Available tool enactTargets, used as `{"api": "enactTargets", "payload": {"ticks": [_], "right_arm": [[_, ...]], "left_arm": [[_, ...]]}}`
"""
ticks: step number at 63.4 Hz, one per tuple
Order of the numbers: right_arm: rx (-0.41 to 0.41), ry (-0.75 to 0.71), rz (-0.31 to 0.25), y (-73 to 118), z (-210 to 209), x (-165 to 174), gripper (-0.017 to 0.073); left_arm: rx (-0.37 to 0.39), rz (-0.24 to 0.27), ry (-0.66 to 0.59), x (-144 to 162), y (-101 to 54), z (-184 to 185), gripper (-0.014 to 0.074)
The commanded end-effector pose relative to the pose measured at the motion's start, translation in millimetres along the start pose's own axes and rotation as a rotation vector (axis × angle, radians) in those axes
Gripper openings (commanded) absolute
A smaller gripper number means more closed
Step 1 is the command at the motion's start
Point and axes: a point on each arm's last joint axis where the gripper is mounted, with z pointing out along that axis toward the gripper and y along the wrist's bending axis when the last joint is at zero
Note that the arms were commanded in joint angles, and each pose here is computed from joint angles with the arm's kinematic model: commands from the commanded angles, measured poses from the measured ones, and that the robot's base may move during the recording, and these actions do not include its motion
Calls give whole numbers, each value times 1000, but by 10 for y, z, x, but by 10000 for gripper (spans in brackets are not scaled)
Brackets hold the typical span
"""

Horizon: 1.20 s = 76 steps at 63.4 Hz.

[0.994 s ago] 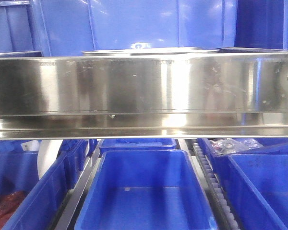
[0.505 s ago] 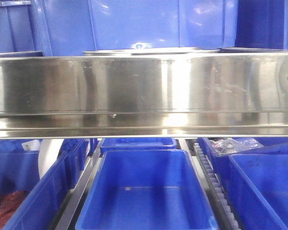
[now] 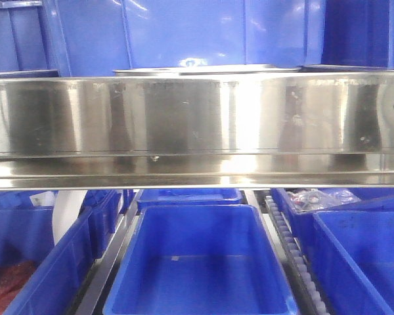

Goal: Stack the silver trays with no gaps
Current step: 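Grip the silver tray's side rims with both grippers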

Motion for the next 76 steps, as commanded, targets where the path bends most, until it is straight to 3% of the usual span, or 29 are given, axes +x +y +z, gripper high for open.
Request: {"api": "enactTargets", "payload": {"ticks": [1, 6, 9, 16, 22, 34, 49, 57, 65, 76], "right_arm": [[1, -6, -21, 29, 101, -302, 601], [24, 79, -14, 6, 341, -428, 601], [49, 112, 31, -27, 437, -511, 601], [154, 177, 100, -141, 699, -614, 601], [234, 226, 123, -222, 921, -650, 601], [264, 310, 137, -286, 1366, -576, 601], [278, 405, 136, -354, 1806, -351, 601], [285, 442, 141, -400, 1968, -248, 601], [289, 455, 146, -437, 2063, -193, 601], [293, 450, 151, -489, 2147, -157, 601]], "left_arm": [[-29, -63, -36, -289, 72, 105, 487], [-97, -125, 42, -372, 182, 314, 487], [-147, -194, 96, -401, 253, 442, 487], [-262, -295, 193, -413, 389, 662, 487], [-334, -337, 230, -398, 490, 864, 487], [-366, -466, 257, -260, 724, 1187, 487], [-379, -507, 313, -70, 902, 1481, 487], [-371, -511, 320, -9, 919, 1626, 487], [-328, -553, 318, 35, 898, 1762, 487], [-327, -556, 342, 114, 911, 1882, 487]]}}
